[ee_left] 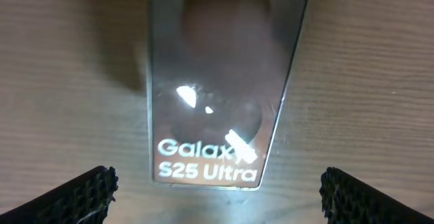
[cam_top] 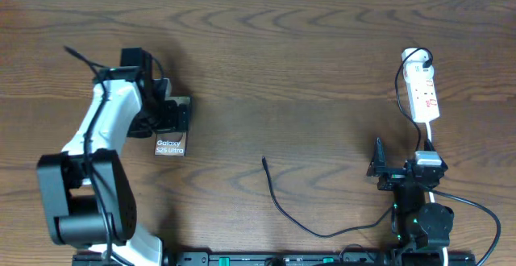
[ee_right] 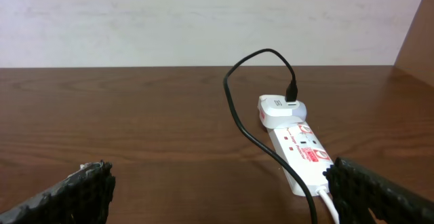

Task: Plug charger to phone and switch on socket
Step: 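Move the left gripper forward over the Galaxy phone box, then lower the left gripper and close it on the phone box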

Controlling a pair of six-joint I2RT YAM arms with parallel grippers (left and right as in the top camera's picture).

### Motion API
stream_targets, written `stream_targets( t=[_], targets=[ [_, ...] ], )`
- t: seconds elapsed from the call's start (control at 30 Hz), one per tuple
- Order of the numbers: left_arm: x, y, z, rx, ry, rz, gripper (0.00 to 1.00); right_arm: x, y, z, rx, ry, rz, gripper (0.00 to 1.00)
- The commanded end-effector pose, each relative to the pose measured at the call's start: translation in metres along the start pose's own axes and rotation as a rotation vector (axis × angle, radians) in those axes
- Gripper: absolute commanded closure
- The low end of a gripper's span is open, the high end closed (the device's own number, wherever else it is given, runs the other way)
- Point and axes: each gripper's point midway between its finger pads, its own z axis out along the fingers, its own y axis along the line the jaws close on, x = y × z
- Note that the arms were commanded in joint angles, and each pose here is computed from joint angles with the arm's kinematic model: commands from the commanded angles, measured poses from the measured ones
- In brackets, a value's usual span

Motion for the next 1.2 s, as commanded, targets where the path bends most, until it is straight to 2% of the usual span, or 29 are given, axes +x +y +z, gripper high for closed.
stream_targets(
  t=[0.0,0.43,0.87,1.17],
  targets=[
    [-0.011,0.003,-0.002,-0.051,-0.03,0.015,0.02,0.001,0.0,0.0,0.003,0.001,-0.015,0.01],
    [-0.029,0.004,0.0,-0.054,-0.098,0.016,0.02,0.001,0.0,0.0,0.003,0.001,-0.015,0.01],
    [-0.025,0.007,0.029,-0.054,-0.025,0.012,0.02,0.001,0.0,0.0,0.003,0.001,-0.015,0.01],
    [-0.03,0.007,0.034,-0.055,-0.036,0.02,0.02,0.001,0.0,0.0,0.003,0.001,-0.015,0.01]
  ],
)
